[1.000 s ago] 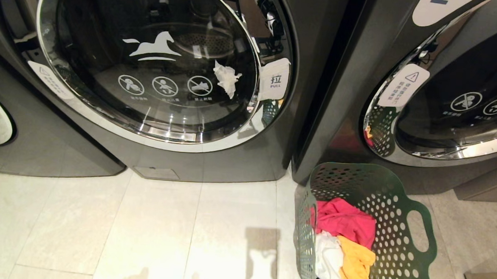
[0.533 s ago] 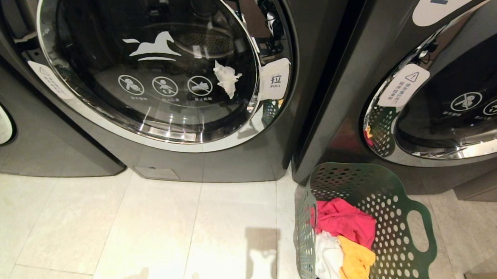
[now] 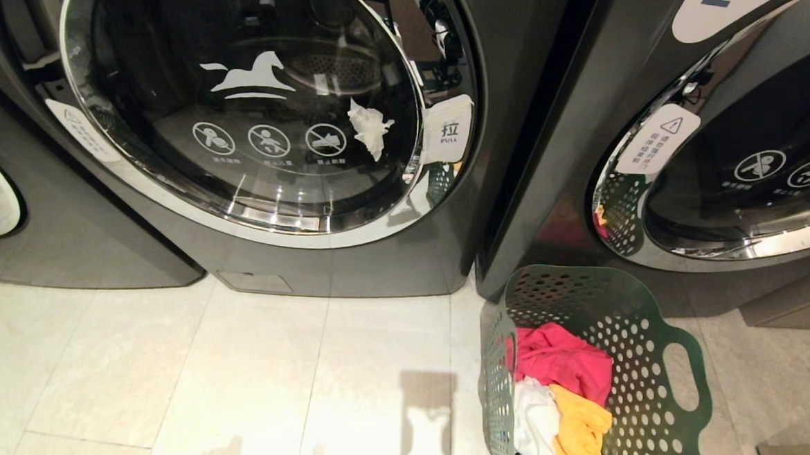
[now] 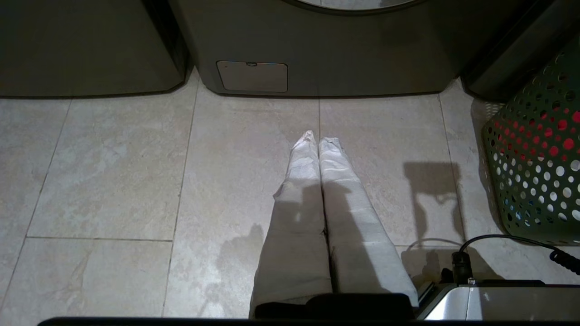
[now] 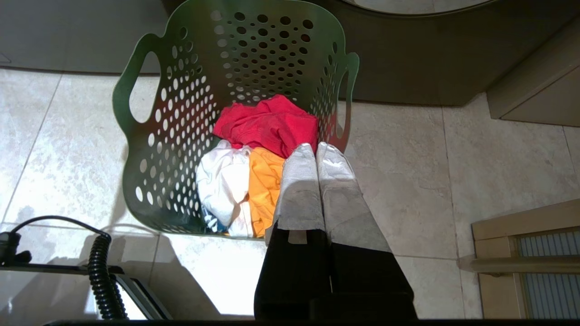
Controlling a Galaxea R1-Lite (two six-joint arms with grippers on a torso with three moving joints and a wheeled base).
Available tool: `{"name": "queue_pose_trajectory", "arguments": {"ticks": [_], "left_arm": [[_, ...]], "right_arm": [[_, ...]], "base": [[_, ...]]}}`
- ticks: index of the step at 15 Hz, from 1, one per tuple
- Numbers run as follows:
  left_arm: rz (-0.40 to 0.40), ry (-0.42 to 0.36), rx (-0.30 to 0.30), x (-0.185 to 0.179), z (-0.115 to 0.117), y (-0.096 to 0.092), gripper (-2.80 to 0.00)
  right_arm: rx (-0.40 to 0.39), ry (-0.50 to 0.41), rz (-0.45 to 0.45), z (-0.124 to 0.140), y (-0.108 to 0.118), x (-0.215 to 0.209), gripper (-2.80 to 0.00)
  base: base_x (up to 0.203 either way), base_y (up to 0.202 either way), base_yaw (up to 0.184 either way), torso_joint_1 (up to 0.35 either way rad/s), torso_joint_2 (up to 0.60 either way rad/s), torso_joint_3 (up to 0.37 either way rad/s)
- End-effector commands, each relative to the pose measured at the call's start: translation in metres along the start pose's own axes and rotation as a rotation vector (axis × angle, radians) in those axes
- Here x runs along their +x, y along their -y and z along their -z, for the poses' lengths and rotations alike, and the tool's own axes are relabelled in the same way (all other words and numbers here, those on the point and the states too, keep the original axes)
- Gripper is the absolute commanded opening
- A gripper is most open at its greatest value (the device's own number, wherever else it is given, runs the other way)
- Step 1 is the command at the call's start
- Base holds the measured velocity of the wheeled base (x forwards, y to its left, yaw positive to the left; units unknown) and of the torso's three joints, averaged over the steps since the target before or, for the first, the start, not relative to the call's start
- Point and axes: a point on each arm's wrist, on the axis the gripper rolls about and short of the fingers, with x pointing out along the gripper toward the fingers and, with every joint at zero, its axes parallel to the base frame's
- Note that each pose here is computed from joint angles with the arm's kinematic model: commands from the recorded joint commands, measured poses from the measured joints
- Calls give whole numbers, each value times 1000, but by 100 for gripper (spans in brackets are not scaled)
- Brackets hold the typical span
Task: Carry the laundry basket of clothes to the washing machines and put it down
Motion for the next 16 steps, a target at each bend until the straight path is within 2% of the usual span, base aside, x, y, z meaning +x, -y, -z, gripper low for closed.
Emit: {"name": "queue_pose_trajectory", "arguments": {"ticks": [1, 16], "left_arm": [[0, -2, 0, 0, 0, 0, -280], [0, -1, 0, 0, 0, 0, -280]], "right_arm": [[-1, -1, 0, 0, 0, 0, -280], [-1, -1, 0, 0, 0, 0, -280]], "base": [[0, 0, 0, 0, 0, 0], [0, 0, 0, 0, 0, 0]]}}
